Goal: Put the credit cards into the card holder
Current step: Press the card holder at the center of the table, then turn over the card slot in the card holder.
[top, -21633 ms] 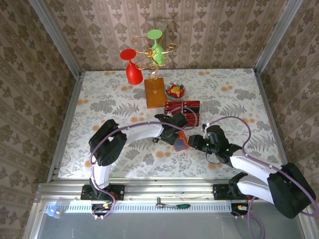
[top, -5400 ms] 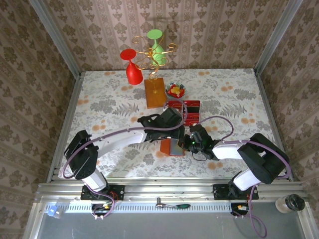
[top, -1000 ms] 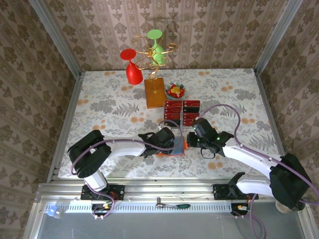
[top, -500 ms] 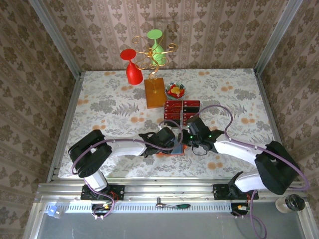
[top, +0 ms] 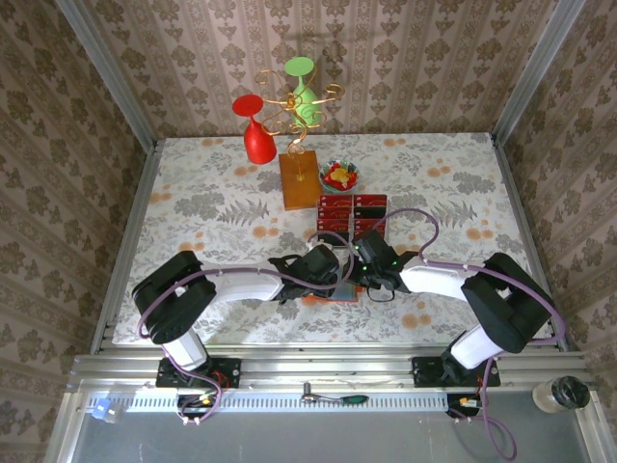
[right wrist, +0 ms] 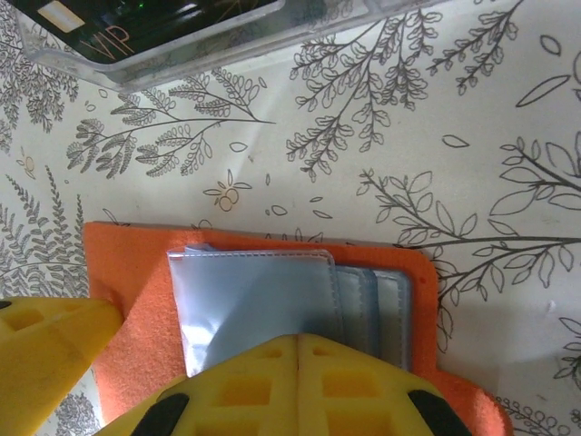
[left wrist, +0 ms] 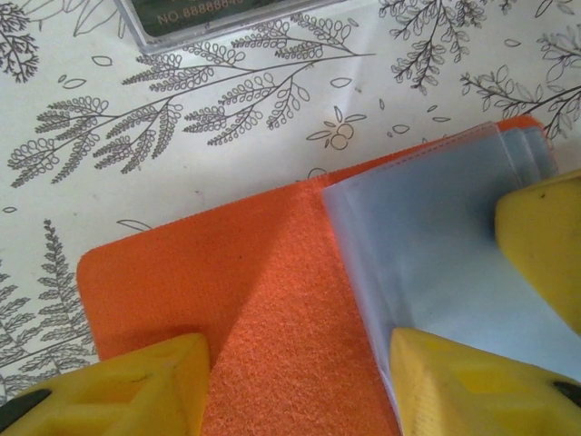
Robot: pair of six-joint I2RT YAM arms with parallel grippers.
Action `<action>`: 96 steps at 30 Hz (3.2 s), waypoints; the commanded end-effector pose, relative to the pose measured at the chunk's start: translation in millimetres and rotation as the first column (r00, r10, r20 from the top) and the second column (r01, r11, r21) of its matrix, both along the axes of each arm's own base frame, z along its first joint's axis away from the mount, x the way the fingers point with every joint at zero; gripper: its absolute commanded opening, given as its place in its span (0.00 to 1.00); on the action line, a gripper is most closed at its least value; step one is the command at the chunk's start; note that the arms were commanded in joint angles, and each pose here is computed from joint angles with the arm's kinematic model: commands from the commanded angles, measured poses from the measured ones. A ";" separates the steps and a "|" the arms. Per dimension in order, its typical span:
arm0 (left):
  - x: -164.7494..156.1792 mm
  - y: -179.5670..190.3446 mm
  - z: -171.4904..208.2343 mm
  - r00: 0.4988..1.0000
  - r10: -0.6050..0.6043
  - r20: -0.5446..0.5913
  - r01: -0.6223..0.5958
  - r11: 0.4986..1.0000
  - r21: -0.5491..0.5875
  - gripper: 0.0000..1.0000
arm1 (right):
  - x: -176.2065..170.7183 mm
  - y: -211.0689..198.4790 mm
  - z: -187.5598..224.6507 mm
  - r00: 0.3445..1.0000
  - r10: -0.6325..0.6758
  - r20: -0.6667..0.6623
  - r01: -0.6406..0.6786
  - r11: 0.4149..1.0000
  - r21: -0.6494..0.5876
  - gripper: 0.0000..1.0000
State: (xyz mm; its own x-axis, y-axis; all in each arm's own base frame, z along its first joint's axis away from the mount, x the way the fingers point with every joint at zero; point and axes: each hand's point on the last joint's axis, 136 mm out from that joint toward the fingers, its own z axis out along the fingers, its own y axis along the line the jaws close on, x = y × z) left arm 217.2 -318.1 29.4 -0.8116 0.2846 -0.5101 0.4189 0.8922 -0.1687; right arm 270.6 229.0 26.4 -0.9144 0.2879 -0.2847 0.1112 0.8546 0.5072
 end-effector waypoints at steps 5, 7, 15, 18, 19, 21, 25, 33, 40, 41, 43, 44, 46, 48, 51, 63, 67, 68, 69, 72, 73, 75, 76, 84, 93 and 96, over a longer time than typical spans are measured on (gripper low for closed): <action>-9.1 -8.6 2.2 0.986 0.079 -0.146 -0.096 0.989 -0.113 0.55 | -5.3 -10.2 -14.4 1.000 -0.009 -0.002 0.009 1.000 -0.028 0.04; -10.7 -6.2 -3.3 0.984 0.089 -0.152 -0.107 0.988 -0.112 0.55 | -5.0 -10.0 -13.4 1.000 -0.004 0.002 0.004 1.000 -0.025 0.04; -8.7 7.1 -12.1 0.993 0.080 -0.085 -0.089 0.991 -0.098 0.56 | 4.2 -12.3 -4.7 0.999 0.035 0.023 -0.034 0.999 -0.018 0.04; -5.9 5.5 -7.2 0.997 0.063 -0.054 -0.069 0.992 -0.110 0.59 | 3.8 -11.0 -8.9 0.998 0.056 0.007 -0.056 0.998 -0.004 0.04; -5.2 4.2 -5.1 0.998 0.055 -0.044 -0.060 0.992 -0.115 0.61 | 3.2 -8.6 -10.3 0.998 0.067 0.001 -0.067 0.998 0.007 0.03; -3.3 1.4 0.8 0.999 0.042 -0.020 -0.044 0.991 -0.126 0.64 | 1.0 -3.8 -12.5 0.996 0.086 -0.009 -0.086 0.996 0.030 0.03; -0.2 -6.4 10.9 1.000 0.022 0.014 -0.019 0.987 -0.160 0.68 | -3.4 4.2 -16.4 0.994 0.105 -0.024 -0.103 0.991 0.080 0.02; -2.9 -5.2 1.1 1.000 0.009 0.007 -0.008 0.993 -0.115 0.68 | -7.0 8.1 -20.5 0.995 0.097 -0.040 -0.092 0.989 0.115 0.01; -7.0 4.9 -16.4 1.000 0.012 -0.011 -0.012 0.999 -0.044 0.49 | -6.1 9.0 -12.6 0.995 0.096 -0.028 -0.092 0.988 0.126 0.02; -7.4 5.4 -17.4 1.000 0.011 -0.013 -0.012 0.999 -0.040 0.45 | -5.4 8.9 -9.9 0.995 0.095 -0.023 -0.092 0.987 0.128 0.02; -8.6 7.3 -21.2 1.000 0.011 -0.018 -0.012 1.000 -0.027 0.44 | -4.1 9.0 -3.4 0.995 0.097 -0.010 -0.094 0.987 0.131 0.04; -9.0 7.2 -21.4 1.000 0.010 -0.018 -0.011 1.000 -0.025 0.44 | -3.5 8.5 -0.8 0.995 0.095 -0.006 -0.093 0.987 0.132 0.06; -9.8 7.6 -22.2 1.000 0.011 -0.018 -0.011 1.000 -0.022 0.44 | -1.1 5.7 7.6 0.996 0.085 0.013 -0.086 0.988 0.131 0.12; -9.8 6.8 -21.3 1.000 0.011 -0.015 -0.011 1.000 -0.023 0.44 | 0.1 1.1 12.5 0.997 0.072 0.027 -0.075 0.990 0.120 0.27; -9.8 6.5 -21.0 1.000 0.010 -0.013 -0.010 1.000 -0.022 0.44 | 2.0 -4.6 16.3 0.997 0.059 0.039 -0.063 0.992 0.109 0.38; -8.4 4.3 -16.9 1.000 0.006 -0.002 -0.006 1.000 -0.026 0.44 | 0.3 7.7 4.4 0.994 0.107 0.003 -0.106 0.982 0.154 0.37; -8.0 3.4 -13.5 1.000 0.005 0.004 -0.005 1.000 -0.031 0.45 | -1.3 14.5 8.2 0.989 0.149 0.004 -0.148 0.974 0.173 0.31; -7.9 3.6 -12.0 1.000 0.006 0.006 -0.006 0.999 -0.032 0.46 | -1.7 16.1 10.5 0.987 0.159 0.007 -0.157 0.971 0.180 0.30; -7.3 3.6 -9.3 1.000 0.008 0.011 -0.008 0.999 -0.037 0.47 | -2.4 17.9 13.1 0.986 0.168 0.010 -0.167 0.968 0.189 0.30; -4.9 5.0 -0.3 0.999 0.017 0.031 -0.016 0.999 -0.050 0.52 | -3.8 22.3 22.1 0.982 0.189 0.019 -0.188 0.959 0.210 0.31; -3.8 5.1 4.0 0.999 0.020 0.040 -0.017 0.998 -0.056 0.54 | -4.7 24.2 25.5 0.980 0.196 0.021 -0.196 0.956 0.218 0.32; -1.4 6.1 11.1 0.998 0.027 0.051 -0.023 0.997 -0.070 0.56 | -6.4 28.3 31.5 0.977 0.212 0.026 -0.213 0.951 0.225 0.34; -0.6 6.0 15.1 0.998 0.029 0.056 -0.024 0.997 -0.079 0.56 | -6.9 30.2 34.4 0.975 0.219 0.030 -0.220 0.949 0.224 0.34; 7.0 13.8 32.6 0.995 0.058 0.080 -0.048 0.990 -0.130 0.57 | -8.6 43.9 43.3 0.970 0.241 0.034 -0.242 0.940 0.241 0.37; 14.6 52.9 57.6 0.981 0.154 0.114 -0.131 0.974 -0.183 0.58 | -12.5 67.1 57.4 0.965 0.257 0.045 -0.259 0.929 0.264 0.60; 17.1 67.7 64.7 0.975 0.185 0.120 -0.159 0.967 -0.197 0.58 | -13.4 77.1 56.2 0.963 0.264 0.043 -0.266 0.927 0.263 0.65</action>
